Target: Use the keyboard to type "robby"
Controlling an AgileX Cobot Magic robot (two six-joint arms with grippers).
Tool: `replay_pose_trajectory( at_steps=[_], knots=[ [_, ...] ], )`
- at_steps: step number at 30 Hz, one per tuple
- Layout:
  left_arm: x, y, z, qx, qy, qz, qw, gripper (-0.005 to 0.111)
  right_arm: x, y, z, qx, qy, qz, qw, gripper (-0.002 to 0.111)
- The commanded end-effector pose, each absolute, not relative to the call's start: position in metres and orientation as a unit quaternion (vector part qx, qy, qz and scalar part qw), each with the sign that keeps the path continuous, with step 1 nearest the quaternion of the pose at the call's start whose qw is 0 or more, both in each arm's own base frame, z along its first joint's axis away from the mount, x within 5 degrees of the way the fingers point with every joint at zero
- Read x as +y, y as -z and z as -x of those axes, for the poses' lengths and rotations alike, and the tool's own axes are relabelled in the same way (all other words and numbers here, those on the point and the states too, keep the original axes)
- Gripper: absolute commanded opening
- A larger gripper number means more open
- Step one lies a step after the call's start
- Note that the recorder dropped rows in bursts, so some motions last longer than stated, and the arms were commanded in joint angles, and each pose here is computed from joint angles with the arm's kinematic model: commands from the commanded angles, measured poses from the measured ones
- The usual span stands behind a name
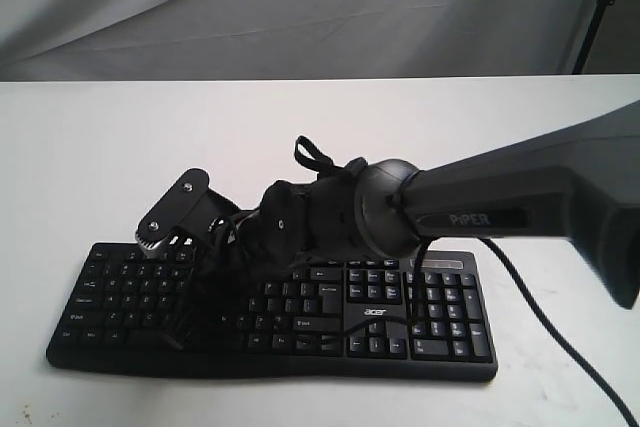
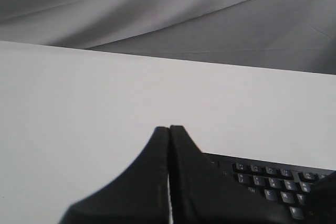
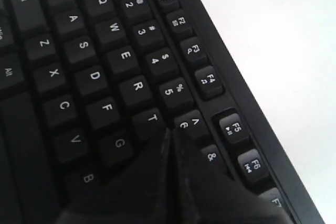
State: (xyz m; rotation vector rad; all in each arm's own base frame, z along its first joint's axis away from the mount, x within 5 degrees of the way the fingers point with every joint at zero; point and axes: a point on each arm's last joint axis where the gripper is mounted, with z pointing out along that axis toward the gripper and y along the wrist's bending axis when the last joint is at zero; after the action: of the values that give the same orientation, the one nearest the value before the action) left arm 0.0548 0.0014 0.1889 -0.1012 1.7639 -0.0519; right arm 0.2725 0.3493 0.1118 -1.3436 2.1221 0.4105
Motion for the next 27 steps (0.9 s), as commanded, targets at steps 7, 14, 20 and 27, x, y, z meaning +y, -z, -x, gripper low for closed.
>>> replay_pose_trajectory(
  at_steps=[7, 14, 20, 27],
  knots=[
    [0.001, -0.188, -0.055, 0.771, 0.029, 0.047, 0.635, 0.0, 0.347, -0.132, -0.275, 0.785, -0.155, 0.511, 0.313, 0.0],
    [0.001, -0.188, -0.055, 0.771, 0.029, 0.047, 0.635, 0.0, 0.331, -0.176, -0.277, 0.775, -0.156, 0.512, 0.335, 0.0],
    [0.001, -0.188, -0.055, 0.771, 0.029, 0.047, 0.635, 0.0, 0.289, -0.195, -0.257, 0.777, -0.139, 0.488, 0.372, 0.0],
    [0.001, -0.188, -0.055, 0.771, 0.029, 0.047, 0.635, 0.0, 0.218, -0.215, -0.222, 0.792, -0.124, 0.412, 0.433, 0.0]
  ],
)
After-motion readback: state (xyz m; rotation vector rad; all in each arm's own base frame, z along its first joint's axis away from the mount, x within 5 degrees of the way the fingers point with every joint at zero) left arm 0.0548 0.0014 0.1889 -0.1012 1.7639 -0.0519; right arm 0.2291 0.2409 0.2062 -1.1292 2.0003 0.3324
